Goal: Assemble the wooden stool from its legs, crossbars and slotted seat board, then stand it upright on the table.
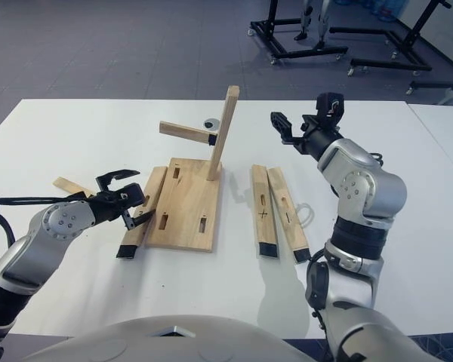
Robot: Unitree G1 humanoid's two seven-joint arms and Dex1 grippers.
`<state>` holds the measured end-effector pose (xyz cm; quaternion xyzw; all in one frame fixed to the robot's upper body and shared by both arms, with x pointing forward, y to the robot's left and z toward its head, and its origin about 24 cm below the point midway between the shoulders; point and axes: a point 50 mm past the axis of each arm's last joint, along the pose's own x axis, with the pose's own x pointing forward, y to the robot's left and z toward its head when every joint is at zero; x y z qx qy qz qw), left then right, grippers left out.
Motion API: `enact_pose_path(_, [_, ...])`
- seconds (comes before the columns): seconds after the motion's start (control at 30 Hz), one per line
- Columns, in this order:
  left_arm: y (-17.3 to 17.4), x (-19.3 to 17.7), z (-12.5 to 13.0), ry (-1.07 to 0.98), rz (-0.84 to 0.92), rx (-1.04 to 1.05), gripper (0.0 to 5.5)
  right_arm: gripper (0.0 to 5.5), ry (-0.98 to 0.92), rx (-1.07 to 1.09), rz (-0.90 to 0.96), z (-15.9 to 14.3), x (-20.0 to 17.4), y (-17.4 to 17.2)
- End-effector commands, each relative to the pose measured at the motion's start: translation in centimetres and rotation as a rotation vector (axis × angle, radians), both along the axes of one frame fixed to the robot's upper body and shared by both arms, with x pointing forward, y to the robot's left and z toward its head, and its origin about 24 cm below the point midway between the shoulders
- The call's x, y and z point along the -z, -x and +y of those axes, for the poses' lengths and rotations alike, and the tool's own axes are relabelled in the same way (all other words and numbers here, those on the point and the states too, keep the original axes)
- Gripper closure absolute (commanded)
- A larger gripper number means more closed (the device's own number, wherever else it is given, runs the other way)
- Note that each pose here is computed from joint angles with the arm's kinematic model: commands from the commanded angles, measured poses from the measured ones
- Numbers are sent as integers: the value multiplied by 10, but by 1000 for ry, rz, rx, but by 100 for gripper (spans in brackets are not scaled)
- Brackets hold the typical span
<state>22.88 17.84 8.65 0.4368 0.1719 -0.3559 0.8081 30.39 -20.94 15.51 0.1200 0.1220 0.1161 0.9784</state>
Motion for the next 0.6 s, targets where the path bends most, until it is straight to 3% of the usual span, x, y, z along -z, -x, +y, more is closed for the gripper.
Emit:
enact_pose_path(0.03, [-1, -1, -6, 8, 1, 3, 10, 83, 68, 75, 80, -13, 18, 12])
enact_pose_path(0.13, [0, 0, -3, 36, 4, -56, 10, 83, 114, 181, 218, -25, 45, 39])
enact_pose_path(0.23, [2, 4, 2, 27, 9, -85, 10, 83, 116, 193, 323, -16, 66, 69])
enact_pose_path(0.43, [0, -4, 29, 82, -15, -275, 10, 83, 89, 93, 415, 7, 71, 97])
enact_pose_path(0.6, [-1, -11, 39, 152, -37, -382, 10, 83, 210, 65, 454, -1, 81, 108])
